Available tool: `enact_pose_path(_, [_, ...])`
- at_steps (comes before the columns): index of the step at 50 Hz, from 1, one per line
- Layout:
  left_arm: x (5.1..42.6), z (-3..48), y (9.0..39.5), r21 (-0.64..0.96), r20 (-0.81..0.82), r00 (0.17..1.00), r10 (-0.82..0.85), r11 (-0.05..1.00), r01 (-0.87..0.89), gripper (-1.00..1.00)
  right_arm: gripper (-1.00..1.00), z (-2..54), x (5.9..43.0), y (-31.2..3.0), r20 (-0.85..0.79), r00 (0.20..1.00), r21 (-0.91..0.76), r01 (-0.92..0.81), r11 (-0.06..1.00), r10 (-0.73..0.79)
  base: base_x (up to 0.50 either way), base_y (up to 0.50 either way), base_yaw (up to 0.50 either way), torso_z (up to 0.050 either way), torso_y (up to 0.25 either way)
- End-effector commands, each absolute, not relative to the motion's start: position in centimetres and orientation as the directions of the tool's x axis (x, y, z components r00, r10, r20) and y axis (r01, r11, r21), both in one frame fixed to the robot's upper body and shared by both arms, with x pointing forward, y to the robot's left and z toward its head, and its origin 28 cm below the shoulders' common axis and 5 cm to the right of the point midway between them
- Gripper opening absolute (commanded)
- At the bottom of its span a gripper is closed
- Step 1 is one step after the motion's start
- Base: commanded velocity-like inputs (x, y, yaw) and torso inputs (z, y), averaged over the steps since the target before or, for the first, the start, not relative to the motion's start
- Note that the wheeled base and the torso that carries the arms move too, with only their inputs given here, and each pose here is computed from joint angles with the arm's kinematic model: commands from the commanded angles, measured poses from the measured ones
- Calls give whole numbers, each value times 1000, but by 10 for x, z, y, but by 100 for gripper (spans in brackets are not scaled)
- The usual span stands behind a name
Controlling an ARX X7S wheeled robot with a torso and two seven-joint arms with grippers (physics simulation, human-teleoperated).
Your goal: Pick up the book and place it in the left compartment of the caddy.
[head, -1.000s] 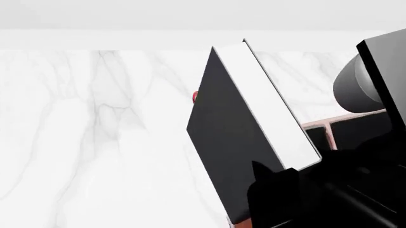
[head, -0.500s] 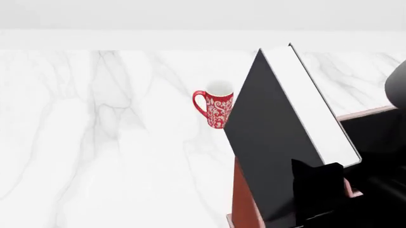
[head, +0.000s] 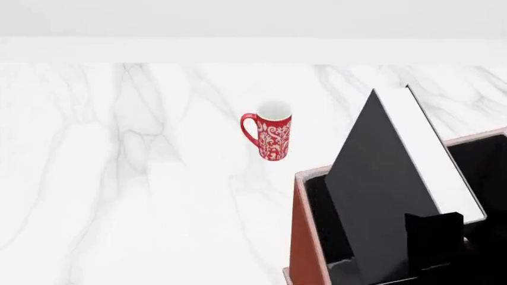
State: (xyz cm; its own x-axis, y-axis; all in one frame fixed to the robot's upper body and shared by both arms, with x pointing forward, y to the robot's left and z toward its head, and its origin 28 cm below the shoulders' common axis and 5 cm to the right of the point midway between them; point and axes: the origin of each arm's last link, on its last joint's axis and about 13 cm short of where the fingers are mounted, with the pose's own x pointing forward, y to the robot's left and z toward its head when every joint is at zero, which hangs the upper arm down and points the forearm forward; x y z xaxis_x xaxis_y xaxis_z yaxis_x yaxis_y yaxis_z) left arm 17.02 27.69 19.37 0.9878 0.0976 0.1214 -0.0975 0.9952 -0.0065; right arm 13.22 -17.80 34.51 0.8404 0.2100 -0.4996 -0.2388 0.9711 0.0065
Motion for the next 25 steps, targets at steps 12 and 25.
enact_pose_path(12, [171,193,276,-4,122,988,97,995,-97,100,-100,337,148,-187,-482,868,-54,-165,985,119,0,0,0,0,1])
enact_pose_path(25, [171,193,276,-4,121,988,97,995,-97,100,-100,331,156,-185,-505,858,-78,-156,985,96,0,0,0,0,2])
